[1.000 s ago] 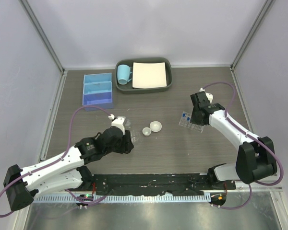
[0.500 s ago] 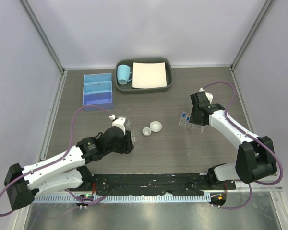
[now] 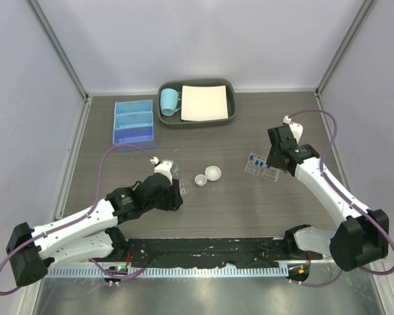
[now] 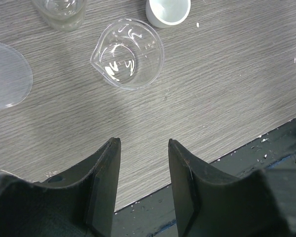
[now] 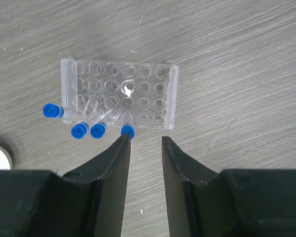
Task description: Organize the chemistry lab equipment
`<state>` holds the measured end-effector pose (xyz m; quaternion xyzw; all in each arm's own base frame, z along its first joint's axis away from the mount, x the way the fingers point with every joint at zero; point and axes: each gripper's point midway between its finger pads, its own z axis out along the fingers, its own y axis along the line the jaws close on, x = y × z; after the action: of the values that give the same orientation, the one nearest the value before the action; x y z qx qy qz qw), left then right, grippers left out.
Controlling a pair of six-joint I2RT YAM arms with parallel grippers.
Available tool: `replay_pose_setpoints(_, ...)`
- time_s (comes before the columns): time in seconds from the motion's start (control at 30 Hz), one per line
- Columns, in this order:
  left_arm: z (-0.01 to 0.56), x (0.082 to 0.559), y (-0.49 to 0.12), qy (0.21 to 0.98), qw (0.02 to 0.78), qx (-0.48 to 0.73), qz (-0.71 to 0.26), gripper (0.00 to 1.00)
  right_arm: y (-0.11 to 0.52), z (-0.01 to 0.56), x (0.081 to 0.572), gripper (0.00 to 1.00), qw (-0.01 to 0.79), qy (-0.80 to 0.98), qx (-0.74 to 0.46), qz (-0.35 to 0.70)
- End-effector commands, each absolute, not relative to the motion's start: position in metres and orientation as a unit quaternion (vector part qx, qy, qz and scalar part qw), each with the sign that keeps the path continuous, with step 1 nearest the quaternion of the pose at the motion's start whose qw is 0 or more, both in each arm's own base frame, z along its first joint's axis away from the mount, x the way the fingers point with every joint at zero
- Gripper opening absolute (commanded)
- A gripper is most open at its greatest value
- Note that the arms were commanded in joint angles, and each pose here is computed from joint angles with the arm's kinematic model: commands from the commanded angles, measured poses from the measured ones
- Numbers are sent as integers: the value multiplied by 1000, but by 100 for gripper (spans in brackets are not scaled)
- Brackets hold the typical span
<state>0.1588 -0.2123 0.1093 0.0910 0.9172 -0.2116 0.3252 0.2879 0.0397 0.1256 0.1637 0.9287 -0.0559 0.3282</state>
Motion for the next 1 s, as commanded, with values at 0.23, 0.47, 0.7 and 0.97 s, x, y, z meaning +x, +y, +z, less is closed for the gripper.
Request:
replay_pose_setpoints(0.23, 121, 159, -221, 909, 330, 93, -238, 46, 27, 147, 316, 39, 369, 900, 217, -81)
replay_pose_setpoints(0.47, 119, 157, -221, 910, 326, 93, -240, 45, 32, 128, 337, 41, 355, 904, 230, -64)
replay_pose_setpoints(0.7, 119, 156, -223, 909, 324, 95, -244, 44, 32, 106, 343, 40, 338, 910, 232, -58)
replay_pose_setpoints(0.97, 120, 157, -225, 909, 324, 96, -244, 42, 35, 88, 344, 40, 320, 918, 229, -54)
